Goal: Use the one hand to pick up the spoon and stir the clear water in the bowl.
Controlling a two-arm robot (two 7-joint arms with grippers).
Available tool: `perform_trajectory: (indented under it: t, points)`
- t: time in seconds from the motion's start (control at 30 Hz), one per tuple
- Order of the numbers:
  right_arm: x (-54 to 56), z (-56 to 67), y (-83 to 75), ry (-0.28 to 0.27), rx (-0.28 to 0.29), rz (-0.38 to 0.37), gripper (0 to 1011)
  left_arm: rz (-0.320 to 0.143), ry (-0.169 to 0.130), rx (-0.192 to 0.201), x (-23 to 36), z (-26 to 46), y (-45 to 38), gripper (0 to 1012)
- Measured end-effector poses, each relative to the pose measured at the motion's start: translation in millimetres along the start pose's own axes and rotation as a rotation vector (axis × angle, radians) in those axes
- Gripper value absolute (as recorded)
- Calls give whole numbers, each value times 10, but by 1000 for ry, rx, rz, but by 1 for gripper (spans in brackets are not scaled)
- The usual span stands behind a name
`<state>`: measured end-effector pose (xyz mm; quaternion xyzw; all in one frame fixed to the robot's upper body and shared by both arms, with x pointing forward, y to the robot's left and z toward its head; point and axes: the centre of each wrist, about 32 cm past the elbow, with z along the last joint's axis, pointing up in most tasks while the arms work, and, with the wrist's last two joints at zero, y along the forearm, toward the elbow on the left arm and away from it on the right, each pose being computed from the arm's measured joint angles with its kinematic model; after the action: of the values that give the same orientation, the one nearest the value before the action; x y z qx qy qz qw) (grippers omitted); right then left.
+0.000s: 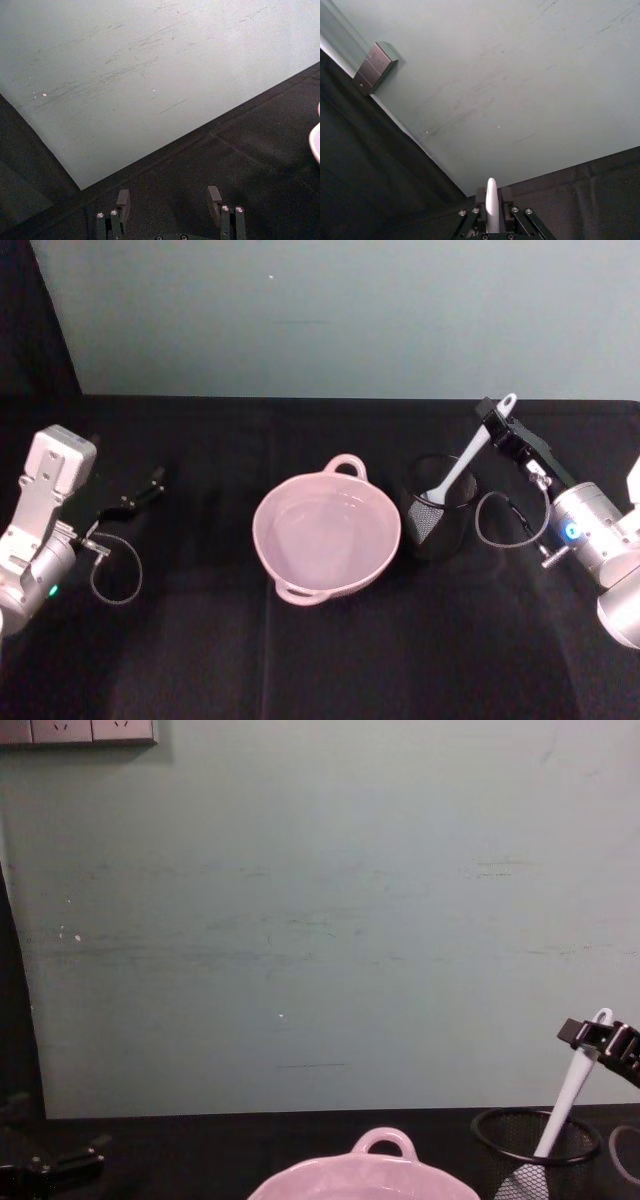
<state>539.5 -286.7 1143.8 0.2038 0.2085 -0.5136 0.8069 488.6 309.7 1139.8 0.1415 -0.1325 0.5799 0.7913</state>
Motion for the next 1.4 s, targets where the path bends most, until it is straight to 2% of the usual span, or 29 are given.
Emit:
perform_trajectory:
  t: [0.13, 0.33, 0.43, 0.47, 0.5, 0.6, 0.77, 0.8, 0.9, 0.93, 1.03, 1.17, 1.4]
  points:
    - [-16, 22, -3, -5, 3, 8, 119, 0, 0, 0, 0, 0, 0, 1011]
    - [-49, 69, -8, -24, 11, 22, 116, 0, 0, 0, 0, 0, 0, 1011]
    - [-92, 117, -13, -70, 15, 33, 114, 0, 0, 0, 0, 0, 0, 1011]
    - [-128, 153, -16, -115, 13, 39, 114, 0, 0, 0, 0, 0, 0, 1011]
    - [-128, 153, -16, -115, 13, 39, 114, 0, 0, 0, 0, 0, 0, 1011]
    - [-251, 291, -19, -240, 5, 63, 114, 0, 0, 0, 0, 0, 0, 1011]
    - [-425, 507, -10, -364, -18, 112, 116, 0, 0, 0, 0, 0, 0, 1011]
    - [-493, 595, 1, -400, -26, 132, 114, 0, 0, 0, 0, 0, 0, 1011]
    - [-612, 757, 25, -459, -48, 173, 116, 0, 0, 0, 0, 0, 0, 1011]
    - [-612, 757, 25, -459, -48, 173, 114, 0, 0, 0, 0, 0, 0, 1011]
    - [-734, 923, 45, -514, -80, 224, 114, 0, 0, 0, 0, 0, 0, 1011]
    - [-827, 1039, 57, -543, -92, 252, 114, 0, 0, 0, 0, 0, 0, 1011]
    - [-956, 1221, 70, -557, -109, 273, 114, 0, 0, 0, 0, 0, 0, 1011]
